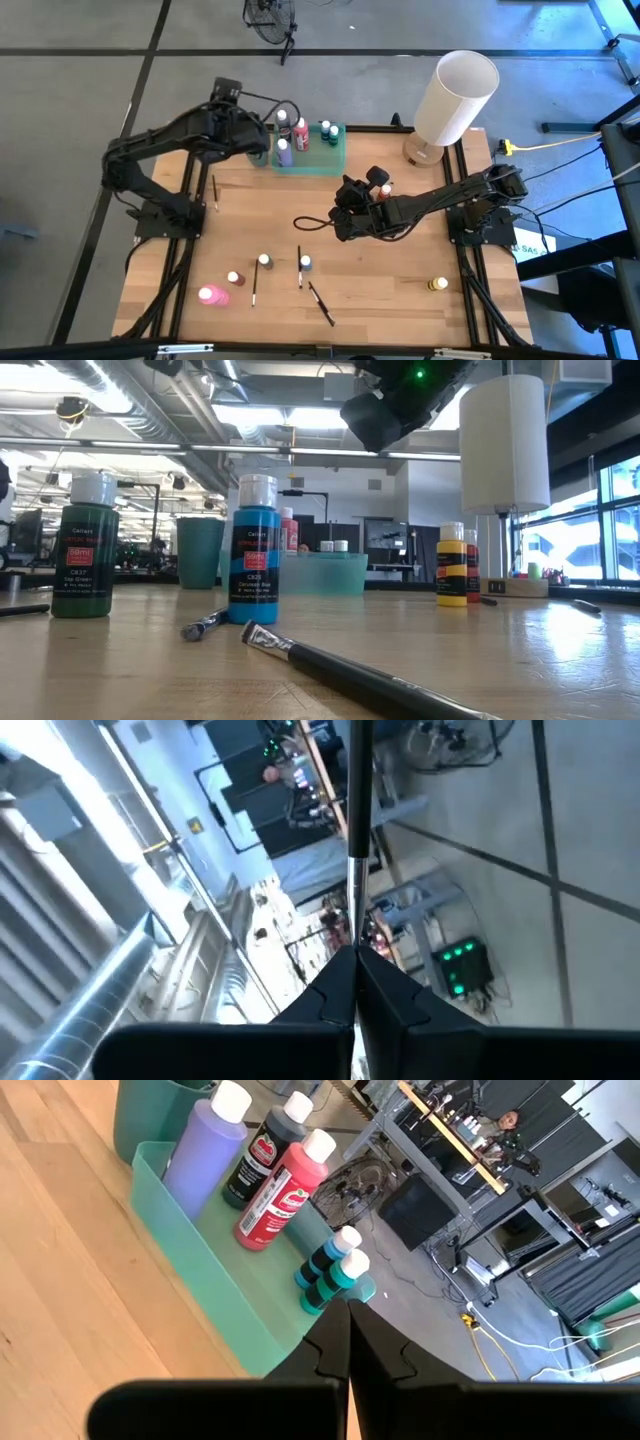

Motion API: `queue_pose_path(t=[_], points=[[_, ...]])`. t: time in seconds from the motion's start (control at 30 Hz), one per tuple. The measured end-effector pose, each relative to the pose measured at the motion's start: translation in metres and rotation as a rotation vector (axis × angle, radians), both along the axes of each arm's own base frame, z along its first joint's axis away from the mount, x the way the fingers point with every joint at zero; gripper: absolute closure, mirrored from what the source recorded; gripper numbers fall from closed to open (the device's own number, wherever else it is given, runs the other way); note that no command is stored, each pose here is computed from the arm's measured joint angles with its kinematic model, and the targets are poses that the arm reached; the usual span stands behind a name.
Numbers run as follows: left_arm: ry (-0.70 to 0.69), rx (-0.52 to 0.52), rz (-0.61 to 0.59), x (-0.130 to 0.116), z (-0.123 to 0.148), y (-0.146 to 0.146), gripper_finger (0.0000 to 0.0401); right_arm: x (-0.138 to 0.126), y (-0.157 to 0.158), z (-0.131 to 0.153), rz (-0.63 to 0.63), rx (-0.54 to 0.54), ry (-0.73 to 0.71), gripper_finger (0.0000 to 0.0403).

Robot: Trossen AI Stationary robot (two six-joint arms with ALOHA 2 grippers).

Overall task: Pick & Place Paint Supplies
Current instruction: Put the silver paintbrush into the green cup

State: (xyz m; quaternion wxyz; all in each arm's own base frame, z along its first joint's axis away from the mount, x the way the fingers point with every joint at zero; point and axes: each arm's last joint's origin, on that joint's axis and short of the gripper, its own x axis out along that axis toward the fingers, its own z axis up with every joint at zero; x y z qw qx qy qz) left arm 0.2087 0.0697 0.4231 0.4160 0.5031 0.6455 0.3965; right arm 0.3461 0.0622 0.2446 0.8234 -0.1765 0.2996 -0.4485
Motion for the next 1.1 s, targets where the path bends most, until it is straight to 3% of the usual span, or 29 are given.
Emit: queue_pose_path(t=[0.17, 0.47, 0.73, 1.1], points=[[0.076, 0.053, 0.074, 0.002, -0.013, 0.013, 0.0399, 0.000, 0.001, -0.001, 0.026, 0.043, 0.011, 0.0402], [0.320, -0.023, 0.175, -0.007, -0.050, 0.039, 0.0399, 0.000, 0.001, -0.002, 0.030, 0.050, 0.016, 0.0402], [0.464, -0.055, 0.176, -0.010, -0.082, 0.039, 0.0399, 0.001, -0.002, -0.002, 0.023, 0.049, 0.016, 0.0402], [0.620, -0.075, 0.086, -0.010, -0.123, 0.020, 0.0399, 0.001, -0.002, -0.001, 0.023, 0.050, 0.016, 0.0402]])
